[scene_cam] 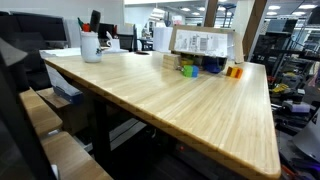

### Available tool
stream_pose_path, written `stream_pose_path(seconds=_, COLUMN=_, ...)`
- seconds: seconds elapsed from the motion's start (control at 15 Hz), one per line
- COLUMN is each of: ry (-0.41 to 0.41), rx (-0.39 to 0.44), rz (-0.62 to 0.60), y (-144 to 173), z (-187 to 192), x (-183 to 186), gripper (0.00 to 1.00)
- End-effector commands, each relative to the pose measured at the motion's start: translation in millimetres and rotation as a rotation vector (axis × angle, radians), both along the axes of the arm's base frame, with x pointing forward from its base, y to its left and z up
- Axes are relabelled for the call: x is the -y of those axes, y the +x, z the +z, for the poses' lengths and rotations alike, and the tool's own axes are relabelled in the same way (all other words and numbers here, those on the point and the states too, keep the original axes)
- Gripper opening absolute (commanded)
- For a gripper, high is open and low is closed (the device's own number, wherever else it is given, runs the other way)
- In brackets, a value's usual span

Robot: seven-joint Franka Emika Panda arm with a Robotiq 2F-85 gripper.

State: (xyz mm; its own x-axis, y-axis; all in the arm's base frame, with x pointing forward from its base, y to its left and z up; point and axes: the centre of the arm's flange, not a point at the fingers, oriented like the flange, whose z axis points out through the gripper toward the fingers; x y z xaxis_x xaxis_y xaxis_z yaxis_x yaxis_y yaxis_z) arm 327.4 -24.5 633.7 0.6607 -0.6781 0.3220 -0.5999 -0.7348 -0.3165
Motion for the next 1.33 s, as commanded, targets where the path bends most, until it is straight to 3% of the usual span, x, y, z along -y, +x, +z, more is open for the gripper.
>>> stream_pose_path(seconds=0.0, ry=0.002, rx=-0.075, rz=0.075, y=7.6, z=-28.5, x=-29.2, gripper=0.49)
stream_pose_path(seconds=0.2, ry=-0.033, rx=-0.115, rz=0.101, y=15.9, z=-53.1, x=-46.1, gripper=0.32)
stream_pose_path(seconds=0.4, ry=-0.063, rx=-0.159, rz=0.126, y=25.0, z=-80.2, x=-60.5, gripper=0.09)
stream_pose_path(seconds=0.47, ry=-0.083, rx=-0.161, rz=0.119, y=27.7, z=-86.3, x=-61.5, gripper=0.06)
stream_pose_path(seconds=0.73, ry=-0.127, rx=-0.159, rz=0.109, y=38.5, z=-107.7, x=-63.4, gripper=0.00)
stream_pose_path(seconds=1.27, ry=-0.241, rx=-0.067, rz=0.003, y=54.9, z=-122.0, x=-50.1, gripper=0.01)
